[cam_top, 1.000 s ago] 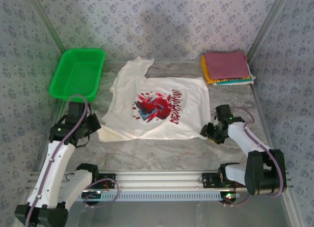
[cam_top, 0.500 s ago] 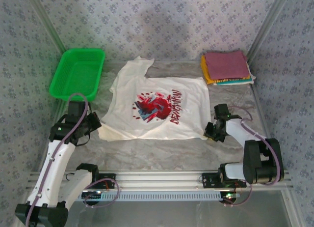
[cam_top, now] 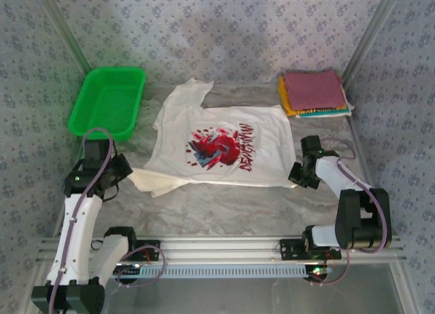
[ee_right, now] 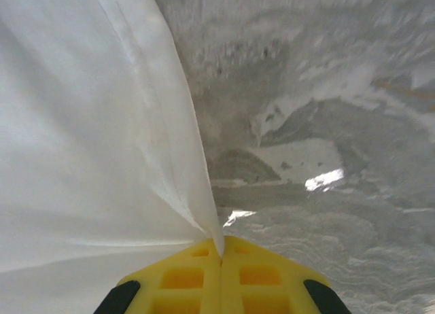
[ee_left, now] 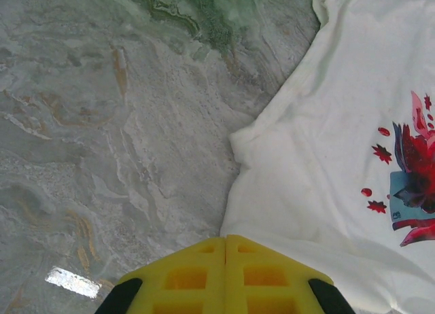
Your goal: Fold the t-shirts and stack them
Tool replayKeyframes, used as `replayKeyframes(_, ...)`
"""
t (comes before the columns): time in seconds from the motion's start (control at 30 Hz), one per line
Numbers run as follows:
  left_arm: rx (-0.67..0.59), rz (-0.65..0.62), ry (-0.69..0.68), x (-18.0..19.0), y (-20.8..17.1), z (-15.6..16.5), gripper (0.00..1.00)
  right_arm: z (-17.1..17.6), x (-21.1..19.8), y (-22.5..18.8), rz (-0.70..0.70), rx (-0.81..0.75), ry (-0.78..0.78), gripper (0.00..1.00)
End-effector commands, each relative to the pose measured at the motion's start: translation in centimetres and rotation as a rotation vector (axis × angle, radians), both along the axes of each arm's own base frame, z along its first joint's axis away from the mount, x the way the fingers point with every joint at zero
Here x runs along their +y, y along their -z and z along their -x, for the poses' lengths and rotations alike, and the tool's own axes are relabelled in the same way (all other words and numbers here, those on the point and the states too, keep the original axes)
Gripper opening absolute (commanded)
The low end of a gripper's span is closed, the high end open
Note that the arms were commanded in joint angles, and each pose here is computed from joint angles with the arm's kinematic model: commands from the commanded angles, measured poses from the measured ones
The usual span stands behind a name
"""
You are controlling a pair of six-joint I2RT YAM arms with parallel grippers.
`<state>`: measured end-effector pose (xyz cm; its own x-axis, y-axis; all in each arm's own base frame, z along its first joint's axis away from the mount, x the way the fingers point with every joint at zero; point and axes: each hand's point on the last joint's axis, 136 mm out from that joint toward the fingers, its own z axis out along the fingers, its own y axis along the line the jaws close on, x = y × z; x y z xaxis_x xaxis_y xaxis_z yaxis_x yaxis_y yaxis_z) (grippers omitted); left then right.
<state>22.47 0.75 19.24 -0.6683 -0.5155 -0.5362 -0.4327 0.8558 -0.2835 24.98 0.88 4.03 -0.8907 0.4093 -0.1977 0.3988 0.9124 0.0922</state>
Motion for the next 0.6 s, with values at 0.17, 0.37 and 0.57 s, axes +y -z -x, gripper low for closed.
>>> replayKeyframes(0.17, -0.076, -0.012, 0.0, 1.1, -2.5, -1.1, 0.0, -4.2, 0.2, -7.4, 0.171, -0.197, -0.13, 0.0)
replayKeyframes(0.37, -0.127, -0.038, -0.015, 2.4, -5.3, -2.5, 0.0, -6.2, 0.6, -11.4, 0.229, -0.31, -0.192, 0.0)
replayKeyframes(0.57, -0.136, -0.035, -0.005, 2.3, -5.9, -2.7, 0.0, -4.6, 0.6, -12.0, 0.189, -0.336, -0.144, 0.0)
